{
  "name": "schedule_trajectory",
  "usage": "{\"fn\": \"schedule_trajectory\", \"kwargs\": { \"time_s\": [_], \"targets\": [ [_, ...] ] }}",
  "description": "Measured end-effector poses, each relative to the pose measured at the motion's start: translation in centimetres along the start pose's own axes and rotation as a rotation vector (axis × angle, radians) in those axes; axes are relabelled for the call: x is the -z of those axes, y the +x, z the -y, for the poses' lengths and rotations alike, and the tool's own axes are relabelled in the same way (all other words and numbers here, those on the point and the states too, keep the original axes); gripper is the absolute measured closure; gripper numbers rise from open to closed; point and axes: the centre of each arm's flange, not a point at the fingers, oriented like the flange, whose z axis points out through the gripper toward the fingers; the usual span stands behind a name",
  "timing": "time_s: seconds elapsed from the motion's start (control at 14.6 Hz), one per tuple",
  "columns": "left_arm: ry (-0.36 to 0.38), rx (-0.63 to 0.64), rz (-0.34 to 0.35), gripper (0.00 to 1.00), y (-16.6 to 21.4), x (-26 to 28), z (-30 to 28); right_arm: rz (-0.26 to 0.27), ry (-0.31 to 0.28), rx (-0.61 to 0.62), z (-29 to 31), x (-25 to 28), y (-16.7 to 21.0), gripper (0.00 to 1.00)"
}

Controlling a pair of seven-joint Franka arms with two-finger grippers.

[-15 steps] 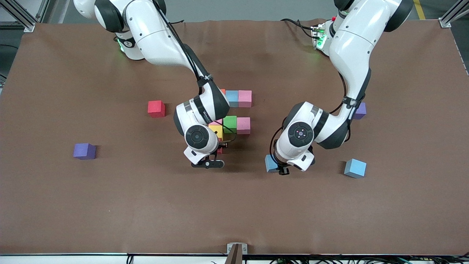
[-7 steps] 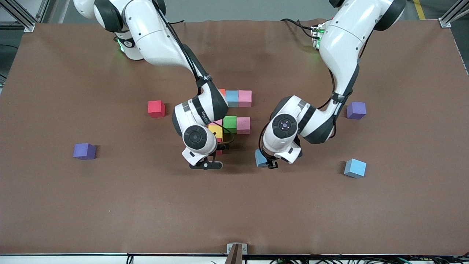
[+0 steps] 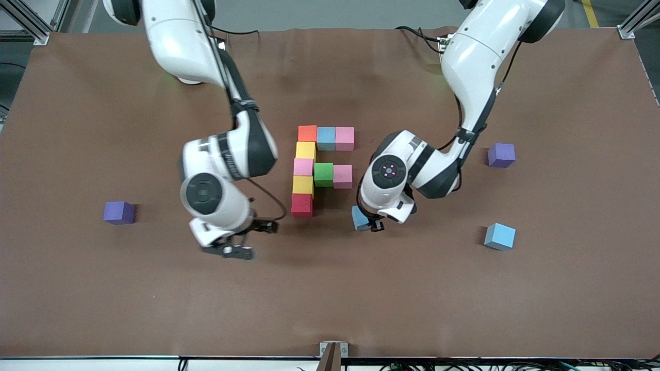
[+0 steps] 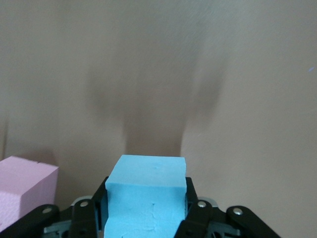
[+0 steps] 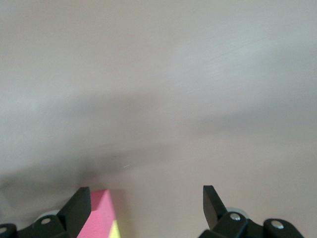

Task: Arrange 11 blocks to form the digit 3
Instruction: 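Open the right gripper and withdraw while the left gripper lowers blue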

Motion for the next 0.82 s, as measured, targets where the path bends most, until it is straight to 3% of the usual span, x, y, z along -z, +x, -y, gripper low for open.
{"fn": "schedule_trajectory", "kwargs": {
  "time_s": [0.21,0.41,0.62,0.82],
  "targets": [
    [-0.016,-0.031,0.022,0.41,-2.6,0.0,1.7,-0.006,0.017,-0.125,-8.1,2.2,4.4,0.00],
    [-0.031,-0.059,0.047,0.41,-5.0,0.3,2.8,-0.046,0.062,-0.183,-16.8,5.9,7.9,0.00],
    [-0.029,-0.086,0.049,0.41,-6.6,-0.6,4.2,-0.058,0.105,-0.167,-24.5,11.9,8.2,0.00],
    [-0.030,-0.110,0.049,0.41,-7.5,-1.7,5.5,-0.116,0.050,-0.114,-27.5,17.3,6.7,0.00]
  ]
}}
